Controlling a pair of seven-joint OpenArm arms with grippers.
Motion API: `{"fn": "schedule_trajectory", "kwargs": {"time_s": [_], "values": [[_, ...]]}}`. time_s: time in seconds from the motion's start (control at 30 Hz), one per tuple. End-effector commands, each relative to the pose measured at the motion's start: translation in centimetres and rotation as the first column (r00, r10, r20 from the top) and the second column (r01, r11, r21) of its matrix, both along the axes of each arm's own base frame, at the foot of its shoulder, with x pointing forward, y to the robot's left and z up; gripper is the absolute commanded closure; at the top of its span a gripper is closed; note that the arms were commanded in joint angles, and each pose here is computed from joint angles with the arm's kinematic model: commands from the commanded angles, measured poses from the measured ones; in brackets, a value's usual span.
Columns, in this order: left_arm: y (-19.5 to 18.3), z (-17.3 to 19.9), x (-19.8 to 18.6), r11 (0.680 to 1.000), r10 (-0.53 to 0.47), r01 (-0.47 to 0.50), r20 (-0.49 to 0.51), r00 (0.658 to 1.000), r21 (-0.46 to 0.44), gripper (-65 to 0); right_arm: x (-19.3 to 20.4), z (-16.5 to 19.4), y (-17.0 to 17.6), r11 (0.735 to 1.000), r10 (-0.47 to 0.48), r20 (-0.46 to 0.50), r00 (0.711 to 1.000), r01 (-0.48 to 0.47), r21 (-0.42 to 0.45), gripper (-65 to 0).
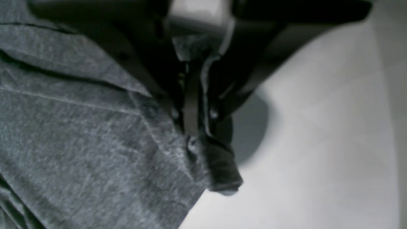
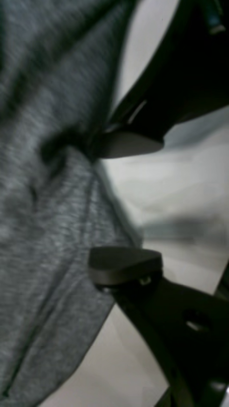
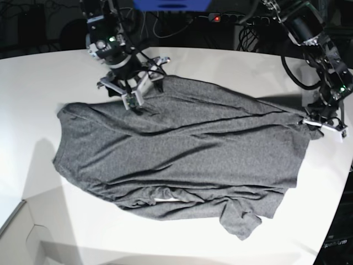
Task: Layout the t-shirt on the table in an organized manner, then fold the t-shirt properly
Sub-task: 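Drag the held collar corner with the right gripper away from the shirt body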
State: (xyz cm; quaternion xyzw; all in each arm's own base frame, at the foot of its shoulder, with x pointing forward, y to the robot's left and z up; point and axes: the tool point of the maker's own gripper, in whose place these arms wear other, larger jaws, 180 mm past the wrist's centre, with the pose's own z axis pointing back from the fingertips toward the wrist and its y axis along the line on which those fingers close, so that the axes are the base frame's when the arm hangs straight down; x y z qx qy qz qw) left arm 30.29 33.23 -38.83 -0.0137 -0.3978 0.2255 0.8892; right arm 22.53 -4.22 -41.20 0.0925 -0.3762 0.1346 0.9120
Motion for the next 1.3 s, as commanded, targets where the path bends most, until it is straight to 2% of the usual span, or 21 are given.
{"fn": "schedule_trajectory", "kwargs": {"time_s": [0.0,0.27,0.43,0.7,0.77,0.83,0.97,1.0,1.1,1.27], "values": [[0.8,1.5,0.7,1.000,0.005,-0.006,0.046,0.999,0.026,-0.1,0.4,0.4,0.0,1.000,-0.007,0.024,1.000,0.007,0.009,-44.3],[0.8,1.0,0.1,1.000,0.005,-0.005,0.032,0.999,0.025,-0.1,-0.7,-2.3,-0.1,1.000,-0.005,-0.052,0.999,0.005,-0.001,-44.3],[0.8,1.0,0.1,1.000,0.005,-0.005,0.032,0.999,0.025,-0.1,-0.5,-1.5,0.8,0.999,-0.015,-0.036,0.999,0.017,0.030,-44.3],[0.9,0.9,0.1,1.000,0.004,-0.005,0.029,1.000,0.026,-0.1,-1.6,-1.1,3.9,0.996,0.063,-0.037,0.997,-0.060,0.064,-43.5],[0.9,0.9,0.1,1.000,0.004,-0.004,0.028,1.000,0.025,-0.1,-1.7,-1.1,3.9,0.996,0.063,-0.040,0.997,-0.060,0.064,-39.2],[0.9,0.8,-0.1,1.000,0.004,-0.004,0.023,1.000,0.025,-0.1,-1.6,-1.2,3.8,0.996,0.061,-0.040,0.997,-0.059,0.063,-30.6],[0.9,0.5,-0.6,1.000,0.005,-0.005,0.015,1.000,0.028,-0.1,-1.8,-1.2,3.5,0.997,0.058,-0.040,0.997,-0.056,0.059,-3.5],[0.9,0.3,-0.7,1.000,0.005,-0.005,0.010,1.000,0.028,-0.1,-1.8,-1.1,3.5,0.997,0.056,-0.039,0.998,-0.054,0.059,0.0],[1.0,0.4,-0.9,0.999,0.004,-0.004,0.010,1.000,0.034,-0.1,-3.0,-0.8,3.5,0.997,0.053,-0.046,0.998,-0.050,0.066,0.0],[1.9,0.6,-1.4,0.998,0.002,-0.002,-0.005,1.000,0.059,-0.1,-4.4,1.9,3.3,0.994,0.039,0.028,0.999,-0.041,0.100,0.0]]}}
